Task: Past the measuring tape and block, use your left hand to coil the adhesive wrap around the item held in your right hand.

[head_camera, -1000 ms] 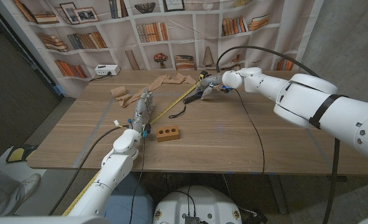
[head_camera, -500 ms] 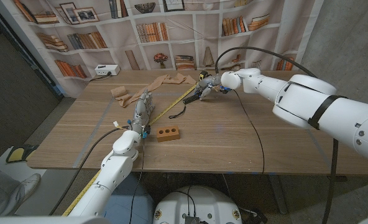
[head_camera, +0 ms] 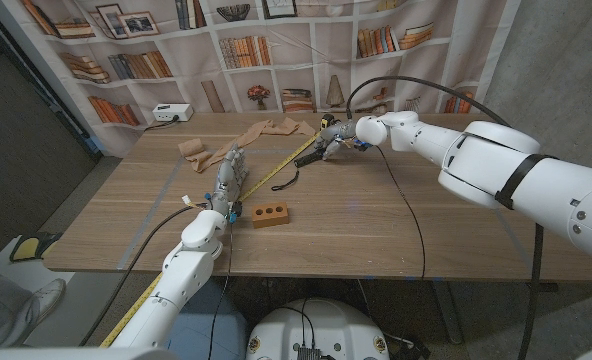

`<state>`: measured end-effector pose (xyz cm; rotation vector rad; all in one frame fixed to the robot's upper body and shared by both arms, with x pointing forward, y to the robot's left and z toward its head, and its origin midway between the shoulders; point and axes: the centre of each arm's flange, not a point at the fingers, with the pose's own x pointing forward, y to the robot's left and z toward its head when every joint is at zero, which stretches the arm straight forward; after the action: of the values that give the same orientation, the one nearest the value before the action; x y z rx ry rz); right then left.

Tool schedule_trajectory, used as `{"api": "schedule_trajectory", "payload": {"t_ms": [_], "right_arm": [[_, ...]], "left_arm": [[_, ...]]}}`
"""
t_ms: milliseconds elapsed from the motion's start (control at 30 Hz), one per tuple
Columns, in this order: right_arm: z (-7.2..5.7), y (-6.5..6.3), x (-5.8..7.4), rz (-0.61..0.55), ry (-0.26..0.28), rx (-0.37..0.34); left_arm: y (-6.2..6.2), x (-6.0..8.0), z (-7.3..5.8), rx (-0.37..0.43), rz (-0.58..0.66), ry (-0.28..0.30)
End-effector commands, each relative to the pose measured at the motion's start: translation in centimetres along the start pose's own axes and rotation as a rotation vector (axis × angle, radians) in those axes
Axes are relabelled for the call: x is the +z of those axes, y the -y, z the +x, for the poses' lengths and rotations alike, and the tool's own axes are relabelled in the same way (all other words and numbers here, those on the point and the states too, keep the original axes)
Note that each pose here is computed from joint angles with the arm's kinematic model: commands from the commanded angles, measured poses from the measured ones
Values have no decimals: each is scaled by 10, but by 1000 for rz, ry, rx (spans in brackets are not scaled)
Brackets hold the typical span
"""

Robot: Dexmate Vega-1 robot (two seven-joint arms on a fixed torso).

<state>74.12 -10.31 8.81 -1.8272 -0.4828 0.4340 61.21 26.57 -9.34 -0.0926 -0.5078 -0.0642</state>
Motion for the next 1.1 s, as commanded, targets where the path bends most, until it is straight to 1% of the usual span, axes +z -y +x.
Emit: {"api": "schedule_trajectory", "payload": {"t_ms": [33, 533, 733, 1100], "right_arm": [[-3, -5, -2, -2, 16, 8], [-8, -11, -6, 7, 39, 5], [-13, -12, -8, 13, 71, -9], [-20, -13, -10, 44, 110, -32]], "left_arm": [[4, -1, -2, 0, 0, 0], [10, 0, -4, -4, 2, 2], [13, 1, -4, -12, 4, 5], [15, 1, -5, -15, 6, 8]]}}
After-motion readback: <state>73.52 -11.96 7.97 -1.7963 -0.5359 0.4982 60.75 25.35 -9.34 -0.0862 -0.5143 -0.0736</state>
